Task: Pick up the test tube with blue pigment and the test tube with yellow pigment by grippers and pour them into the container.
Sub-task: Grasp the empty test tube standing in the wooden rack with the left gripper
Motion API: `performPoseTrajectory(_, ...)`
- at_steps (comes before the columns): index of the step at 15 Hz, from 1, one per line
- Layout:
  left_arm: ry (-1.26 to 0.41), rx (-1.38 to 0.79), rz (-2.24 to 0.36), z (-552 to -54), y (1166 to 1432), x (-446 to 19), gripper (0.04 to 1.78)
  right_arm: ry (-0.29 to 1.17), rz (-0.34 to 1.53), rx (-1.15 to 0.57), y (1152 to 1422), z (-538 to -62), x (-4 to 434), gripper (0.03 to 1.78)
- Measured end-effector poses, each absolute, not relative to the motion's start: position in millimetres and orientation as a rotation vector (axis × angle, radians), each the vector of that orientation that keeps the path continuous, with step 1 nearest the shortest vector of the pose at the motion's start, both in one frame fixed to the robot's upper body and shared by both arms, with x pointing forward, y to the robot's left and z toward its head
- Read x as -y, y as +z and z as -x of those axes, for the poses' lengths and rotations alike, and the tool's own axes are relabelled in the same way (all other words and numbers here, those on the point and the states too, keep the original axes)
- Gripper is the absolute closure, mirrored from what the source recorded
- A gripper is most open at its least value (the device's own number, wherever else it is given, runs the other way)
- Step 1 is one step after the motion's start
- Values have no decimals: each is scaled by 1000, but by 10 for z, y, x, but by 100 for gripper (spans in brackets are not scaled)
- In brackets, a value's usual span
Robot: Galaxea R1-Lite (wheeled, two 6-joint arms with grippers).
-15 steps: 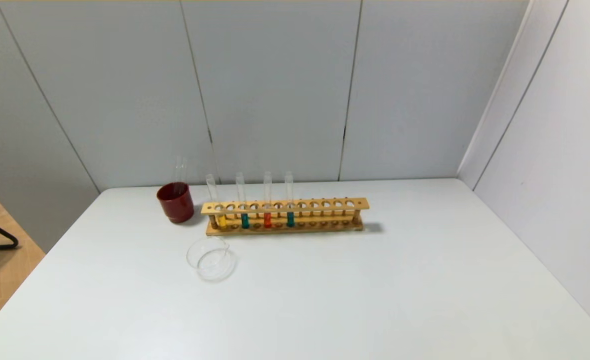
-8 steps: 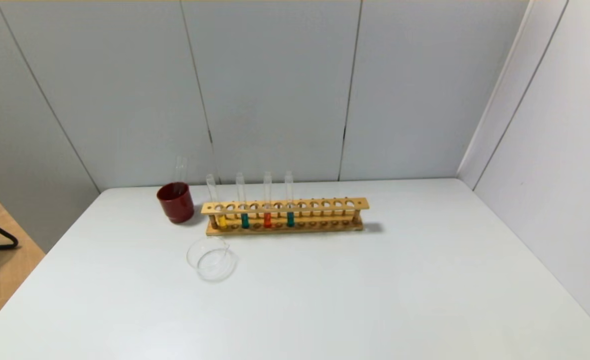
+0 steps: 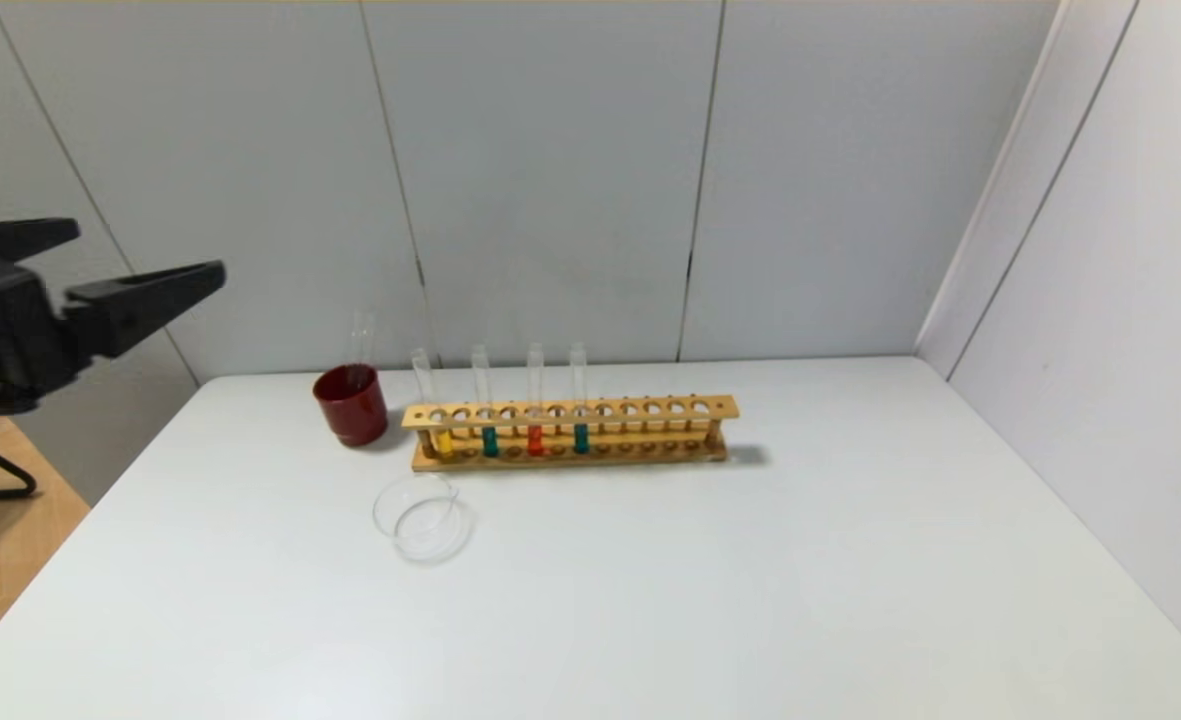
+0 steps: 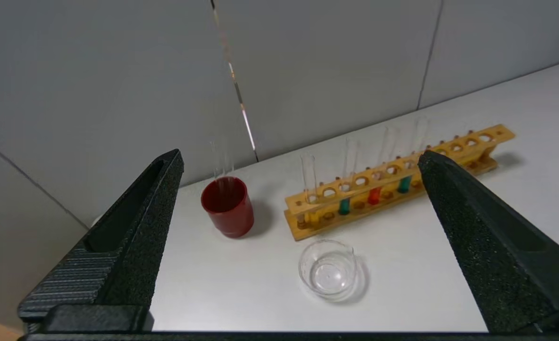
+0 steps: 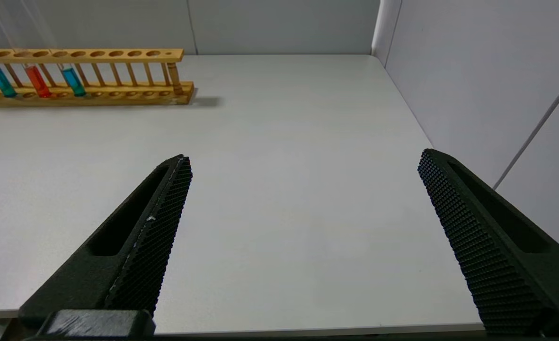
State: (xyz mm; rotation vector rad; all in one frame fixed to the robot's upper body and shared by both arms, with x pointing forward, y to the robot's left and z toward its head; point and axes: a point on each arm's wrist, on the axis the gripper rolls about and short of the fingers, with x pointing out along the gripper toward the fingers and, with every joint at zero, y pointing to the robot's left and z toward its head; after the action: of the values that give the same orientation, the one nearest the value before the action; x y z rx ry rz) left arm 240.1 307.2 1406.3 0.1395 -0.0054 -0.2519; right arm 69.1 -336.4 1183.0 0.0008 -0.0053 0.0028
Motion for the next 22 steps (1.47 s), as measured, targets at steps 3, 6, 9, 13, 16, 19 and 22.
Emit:
performPoseTrajectory(3, -235, -45, -95, -2907, 13961, -3030, 7, 2, -1, 6, 11831, -691, 3364, 6)
performPoseTrajectory(6, -231, -94, -46, -3295, 13763, -2986, 7, 3, 0, 6, 11831, -691, 3364, 6)
performPoseTrajectory(9, -229, -143, 2, -3562, 13555, -2947, 7, 2, 0, 6, 11831, -691, 3364, 6)
performPoseTrajectory(13, -226, -214, 51, -3852, 13264, -2896, 7, 3, -1, 5, 11830, -691, 3364, 6)
performPoseTrajectory(16, -241, -242, 47, -4027, 13065, -2811, 7, 2, -1, 5, 11830, -691, 3364, 6)
performPoseTrajectory(19, -266, -242, 38, -4180, 12886, -2692, 7, 3, -1, 5, 11830, -691, 3364, 6)
performPoseTrajectory(22, -267, -256, 32, -4325, 12702, -2631, 7, 3, 0, 5, 11830, -691, 3364, 6)
